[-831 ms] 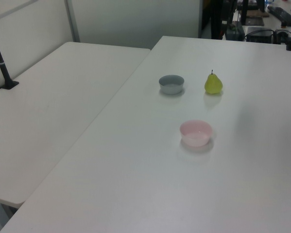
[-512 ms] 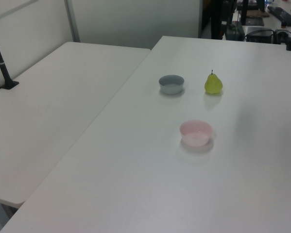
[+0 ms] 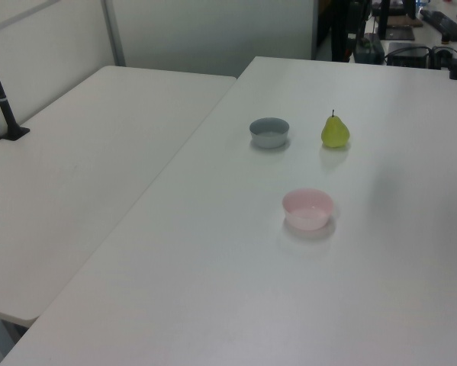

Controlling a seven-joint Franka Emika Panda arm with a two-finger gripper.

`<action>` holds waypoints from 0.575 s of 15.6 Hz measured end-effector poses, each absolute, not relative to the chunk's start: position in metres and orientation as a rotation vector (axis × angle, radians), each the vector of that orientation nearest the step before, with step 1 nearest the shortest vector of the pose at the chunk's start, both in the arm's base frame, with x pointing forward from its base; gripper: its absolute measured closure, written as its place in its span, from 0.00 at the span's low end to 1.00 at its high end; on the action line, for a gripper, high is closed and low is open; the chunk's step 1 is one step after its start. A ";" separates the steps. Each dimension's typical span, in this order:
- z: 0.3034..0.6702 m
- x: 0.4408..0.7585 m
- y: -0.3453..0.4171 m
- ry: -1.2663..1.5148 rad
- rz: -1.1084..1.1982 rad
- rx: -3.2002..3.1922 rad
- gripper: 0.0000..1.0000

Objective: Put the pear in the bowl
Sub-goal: 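Move the open gripper over the yellow-green pear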

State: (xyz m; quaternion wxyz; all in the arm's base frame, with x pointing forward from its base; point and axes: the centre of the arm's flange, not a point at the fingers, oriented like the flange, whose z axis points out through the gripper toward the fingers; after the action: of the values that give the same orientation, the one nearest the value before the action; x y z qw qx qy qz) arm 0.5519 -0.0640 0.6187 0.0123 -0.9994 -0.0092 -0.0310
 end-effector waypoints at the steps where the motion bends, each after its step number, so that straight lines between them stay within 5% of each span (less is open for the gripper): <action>1: 0.619 0.552 -0.064 -0.029 -0.097 -3.115 0.00; 9: 0.602 0.558 -0.066 -0.304 -0.052 -3.105 0.00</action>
State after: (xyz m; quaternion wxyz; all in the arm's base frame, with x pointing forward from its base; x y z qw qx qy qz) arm 0.5581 -0.0662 0.6023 0.0106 -0.9950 -0.0975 -0.0168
